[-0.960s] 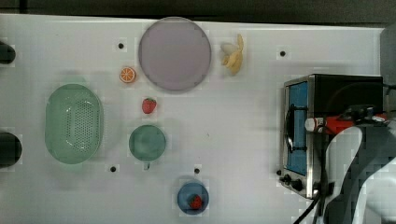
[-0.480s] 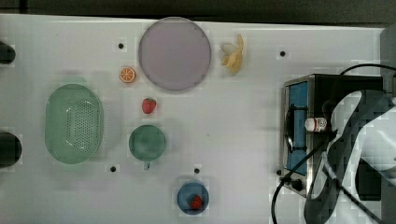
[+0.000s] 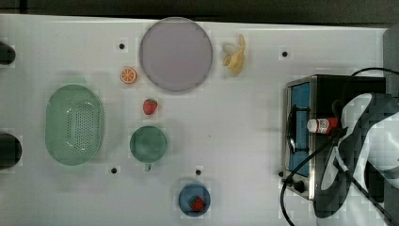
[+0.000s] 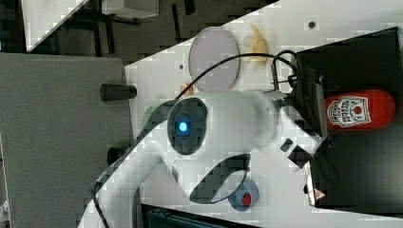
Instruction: Pick Ketchup from oven and place it on table.
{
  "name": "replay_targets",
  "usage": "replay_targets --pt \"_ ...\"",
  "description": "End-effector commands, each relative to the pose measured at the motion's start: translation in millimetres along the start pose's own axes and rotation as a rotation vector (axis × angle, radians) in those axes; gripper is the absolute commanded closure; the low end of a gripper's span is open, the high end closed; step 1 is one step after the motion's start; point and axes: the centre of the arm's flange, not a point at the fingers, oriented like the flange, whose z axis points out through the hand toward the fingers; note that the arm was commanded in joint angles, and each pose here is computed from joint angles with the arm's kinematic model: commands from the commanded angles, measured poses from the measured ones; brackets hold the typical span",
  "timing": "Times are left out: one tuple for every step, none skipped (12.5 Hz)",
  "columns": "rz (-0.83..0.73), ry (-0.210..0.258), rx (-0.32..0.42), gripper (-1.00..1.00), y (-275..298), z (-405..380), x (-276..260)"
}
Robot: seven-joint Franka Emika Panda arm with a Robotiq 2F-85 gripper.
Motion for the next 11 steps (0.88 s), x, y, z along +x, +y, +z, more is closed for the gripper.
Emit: replay_targets --pt "0.028 -0.002 -0.001 -1.00 9 12 16" --pt "0.029 -0.004 -0.007 -1.00 10 16 16" --pt "0.030 -0.006 -0.010 -0.91 11 18 16" --pt "0.030 -0.009 -0.011 -0.68 11 20 14" --pt "0.031 -0.007 -0.011 -0.43 11 20 15" --pt "0.028 -0.005 -0.005 -0.24 9 17 15" --pt "0.028 -0.002 0.000 -0.24 9 14 16" --pt "0.025 0.004 0.009 -0.24 7 8 16" --pt "0.018 0.017 0.026 -0.24 3 -4 17" --pt "0.005 0.031 0.053 -0.24 -3 -21 17" --pt "-0.026 0.045 0.081 -0.24 -11 -42 14"
